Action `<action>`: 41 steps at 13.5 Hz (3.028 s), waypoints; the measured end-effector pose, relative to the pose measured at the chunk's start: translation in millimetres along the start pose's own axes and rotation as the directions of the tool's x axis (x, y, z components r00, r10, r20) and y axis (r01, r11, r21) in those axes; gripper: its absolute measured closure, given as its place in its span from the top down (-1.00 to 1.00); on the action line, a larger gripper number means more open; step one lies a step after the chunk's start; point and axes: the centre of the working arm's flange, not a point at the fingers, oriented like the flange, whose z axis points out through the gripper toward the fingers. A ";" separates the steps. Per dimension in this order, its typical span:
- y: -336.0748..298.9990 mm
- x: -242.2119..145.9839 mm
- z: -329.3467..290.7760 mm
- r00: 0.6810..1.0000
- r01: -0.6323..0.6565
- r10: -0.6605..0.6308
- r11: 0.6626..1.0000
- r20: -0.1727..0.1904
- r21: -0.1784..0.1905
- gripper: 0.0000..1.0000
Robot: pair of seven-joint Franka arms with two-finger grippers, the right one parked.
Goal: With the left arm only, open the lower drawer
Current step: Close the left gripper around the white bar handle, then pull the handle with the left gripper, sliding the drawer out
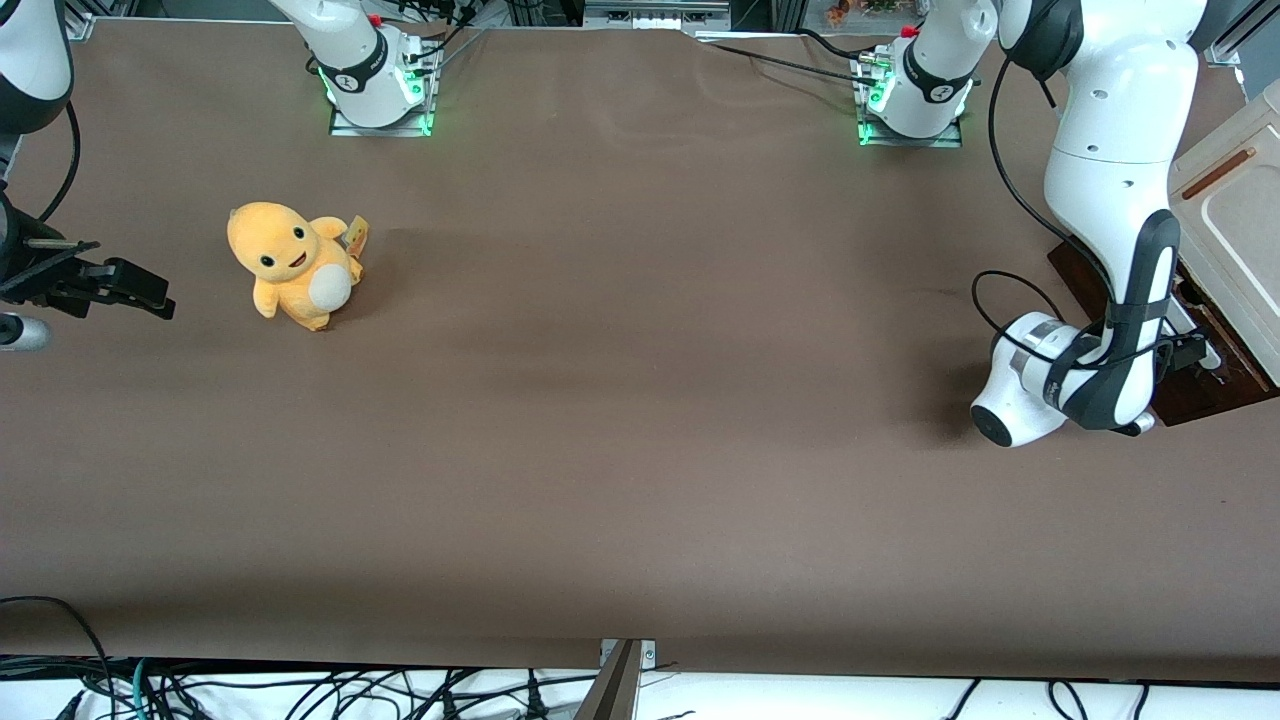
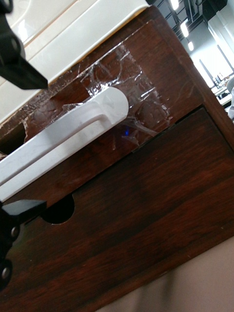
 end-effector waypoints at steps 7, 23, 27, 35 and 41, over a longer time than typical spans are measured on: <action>6.8 4.8 1.6 0.999 0.052 -0.052 0.998 -0.003 0.030 -0.37; 10.3 -3.8 -48.1 0.993 0.097 -0.096 0.995 -0.061 0.009 -0.42; 14.8 -5.7 -64.1 0.992 0.095 -0.095 0.995 -0.078 0.000 -0.42; 12.2 -9.1 -83.3 0.991 0.100 -0.103 0.994 -0.086 -0.044 -0.42; 13.5 -9.6 -85.3 0.991 0.099 -0.103 0.994 -0.084 -0.042 -0.42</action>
